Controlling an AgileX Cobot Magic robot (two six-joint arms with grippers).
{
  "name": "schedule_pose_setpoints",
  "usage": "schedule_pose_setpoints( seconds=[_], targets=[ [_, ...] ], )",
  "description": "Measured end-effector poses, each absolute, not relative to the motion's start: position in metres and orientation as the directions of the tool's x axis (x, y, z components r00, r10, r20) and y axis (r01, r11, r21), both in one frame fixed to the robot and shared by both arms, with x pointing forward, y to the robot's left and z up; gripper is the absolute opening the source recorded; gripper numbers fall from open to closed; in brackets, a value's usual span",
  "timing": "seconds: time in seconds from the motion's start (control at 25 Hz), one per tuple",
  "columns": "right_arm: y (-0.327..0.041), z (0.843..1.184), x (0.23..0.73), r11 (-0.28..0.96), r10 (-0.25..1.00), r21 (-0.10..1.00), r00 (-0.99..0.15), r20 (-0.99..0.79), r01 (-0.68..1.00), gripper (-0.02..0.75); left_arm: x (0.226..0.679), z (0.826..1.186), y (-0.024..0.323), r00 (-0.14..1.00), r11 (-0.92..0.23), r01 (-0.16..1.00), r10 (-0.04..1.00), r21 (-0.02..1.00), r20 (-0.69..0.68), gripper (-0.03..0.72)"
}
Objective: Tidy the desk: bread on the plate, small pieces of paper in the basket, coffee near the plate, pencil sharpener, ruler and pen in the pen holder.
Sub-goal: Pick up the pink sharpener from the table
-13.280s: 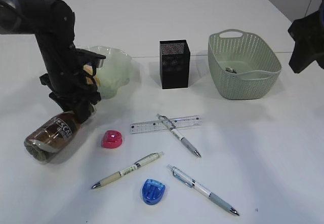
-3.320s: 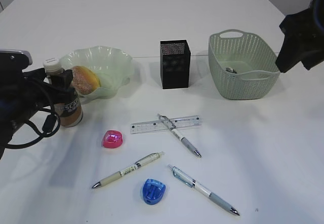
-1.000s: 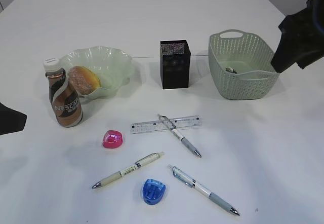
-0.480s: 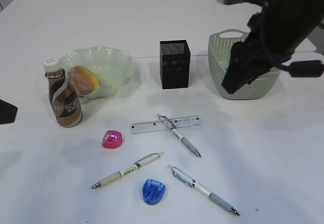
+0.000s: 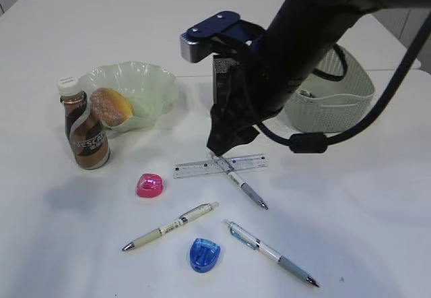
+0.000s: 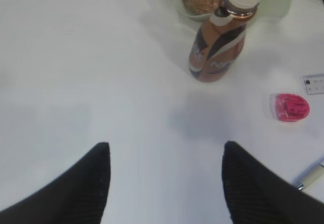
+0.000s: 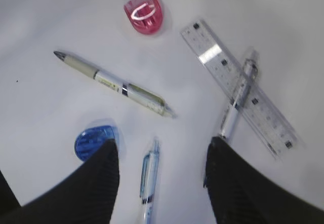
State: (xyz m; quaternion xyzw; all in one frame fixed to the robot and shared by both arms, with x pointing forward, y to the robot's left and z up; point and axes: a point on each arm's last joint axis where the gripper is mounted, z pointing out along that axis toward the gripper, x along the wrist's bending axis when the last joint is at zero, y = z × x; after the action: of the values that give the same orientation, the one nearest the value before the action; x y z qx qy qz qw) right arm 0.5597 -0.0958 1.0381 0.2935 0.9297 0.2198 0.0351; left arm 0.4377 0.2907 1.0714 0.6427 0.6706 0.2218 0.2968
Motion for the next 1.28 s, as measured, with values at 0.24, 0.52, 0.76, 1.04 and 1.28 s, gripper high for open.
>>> schedule_pose_setpoints(
  seconds=[0.24,0.52,0.76,1.04,1.28],
  targets=[
    [-0.068,1.008,0.567,0.746,0.478,0.484,-0.874,0.089,0.458,0.439,0.437,1.07,0.294,-0.018,0.091,0.741,0.993,0.665,-0.117,0.489],
    [-0.054,0.981,0.573,0.798,0.31,0.526,-0.949,0.06,0.294,0.439,0.444,1.061,0.293,-0.026,0.102,0.772,0.991,0.627,-0.129,0.487],
    [-0.042,0.977,0.579,0.786,0.154,0.607,-0.988,-0.005,0.12,0.439,0.45,1.053,0.293,-0.033,0.108,0.794,0.99,0.599,-0.135,0.485],
    [-0.028,0.967,0.601,0.762,0.168,0.636,-0.986,-0.016,0.12,0.44,0.451,1.052,0.292,-0.036,0.116,0.798,0.989,0.591,-0.145,0.483],
    [-0.021,0.961,0.611,0.748,0.206,0.643,-0.978,0.007,0.162,0.478,0.451,1.052,0.292,-0.037,0.117,0.799,0.989,0.59,-0.147,0.483]
  ],
)
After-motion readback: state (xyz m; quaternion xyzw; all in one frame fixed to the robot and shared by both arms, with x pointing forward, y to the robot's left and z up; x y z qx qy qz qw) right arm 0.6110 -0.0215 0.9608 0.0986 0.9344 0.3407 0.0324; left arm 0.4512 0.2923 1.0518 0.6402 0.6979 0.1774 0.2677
